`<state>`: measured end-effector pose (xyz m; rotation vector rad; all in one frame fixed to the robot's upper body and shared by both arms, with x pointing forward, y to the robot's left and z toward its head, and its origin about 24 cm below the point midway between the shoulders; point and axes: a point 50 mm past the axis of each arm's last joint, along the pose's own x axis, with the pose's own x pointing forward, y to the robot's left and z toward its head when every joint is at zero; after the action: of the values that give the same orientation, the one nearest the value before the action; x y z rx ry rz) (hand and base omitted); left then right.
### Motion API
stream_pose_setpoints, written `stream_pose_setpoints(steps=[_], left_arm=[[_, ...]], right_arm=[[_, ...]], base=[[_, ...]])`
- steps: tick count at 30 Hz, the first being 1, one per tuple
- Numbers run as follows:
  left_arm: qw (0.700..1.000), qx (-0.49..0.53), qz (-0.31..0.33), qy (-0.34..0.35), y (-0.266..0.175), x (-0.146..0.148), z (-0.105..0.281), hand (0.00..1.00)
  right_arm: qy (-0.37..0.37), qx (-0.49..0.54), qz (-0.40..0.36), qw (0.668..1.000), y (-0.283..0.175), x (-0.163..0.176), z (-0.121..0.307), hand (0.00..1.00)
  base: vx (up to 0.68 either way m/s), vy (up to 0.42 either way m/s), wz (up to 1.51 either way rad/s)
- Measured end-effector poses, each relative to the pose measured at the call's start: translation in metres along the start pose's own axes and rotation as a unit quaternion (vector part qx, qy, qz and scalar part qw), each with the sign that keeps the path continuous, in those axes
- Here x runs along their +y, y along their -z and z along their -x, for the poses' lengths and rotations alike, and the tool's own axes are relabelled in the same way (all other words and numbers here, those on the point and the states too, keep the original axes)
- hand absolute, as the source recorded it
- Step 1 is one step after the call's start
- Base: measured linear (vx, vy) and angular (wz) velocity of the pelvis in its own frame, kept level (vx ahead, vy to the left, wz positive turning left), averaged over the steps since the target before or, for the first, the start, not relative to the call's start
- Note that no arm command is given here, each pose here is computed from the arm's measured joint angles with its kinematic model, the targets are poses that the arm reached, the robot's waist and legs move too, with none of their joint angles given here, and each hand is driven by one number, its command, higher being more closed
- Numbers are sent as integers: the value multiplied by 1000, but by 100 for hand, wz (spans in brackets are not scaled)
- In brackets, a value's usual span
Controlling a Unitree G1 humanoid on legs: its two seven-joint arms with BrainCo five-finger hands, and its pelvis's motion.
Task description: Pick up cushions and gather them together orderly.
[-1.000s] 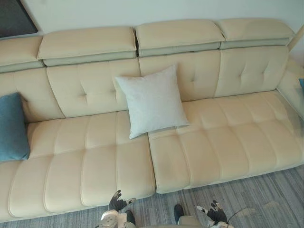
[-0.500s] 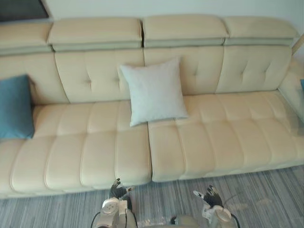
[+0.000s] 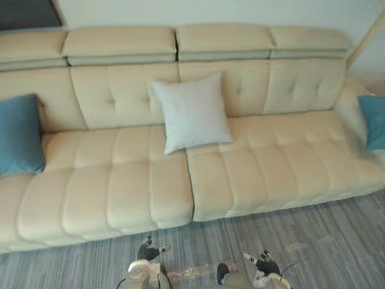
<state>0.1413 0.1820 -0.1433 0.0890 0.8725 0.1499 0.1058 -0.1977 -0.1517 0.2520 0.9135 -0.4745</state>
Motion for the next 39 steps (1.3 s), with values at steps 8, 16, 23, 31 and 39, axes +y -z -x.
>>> stream_pose_setpoints(steps=[8, 16, 23, 31, 39], left_arm=[[1000, 23, -13, -3, 7, 11, 0, 0], [1000, -16, -17, 3, -22, 7, -10, 0], [1000, 18, -8, 6, 3, 2, -2, 0], [999, -1, 26, 24, -4, -16, 1, 0], [999, -10, 47, 16, -9, -14, 0, 0]], right_arm=[[-27, -32, 8, 999, -27, 15, -9, 0], [-9, -50, 46, 998, -43, -5, -14, 0], [7, -6, 46, 999, -17, -18, -8, 0], [64, 3, 3, 998, -17, -42, -8, 0], [44, -5, -12, 999, -15, -20, -7, 0]], base=[[127, -4, -85], [47, -65, -77], [57, -184, -54], [199, -12, -102], [351, 149, -88]])
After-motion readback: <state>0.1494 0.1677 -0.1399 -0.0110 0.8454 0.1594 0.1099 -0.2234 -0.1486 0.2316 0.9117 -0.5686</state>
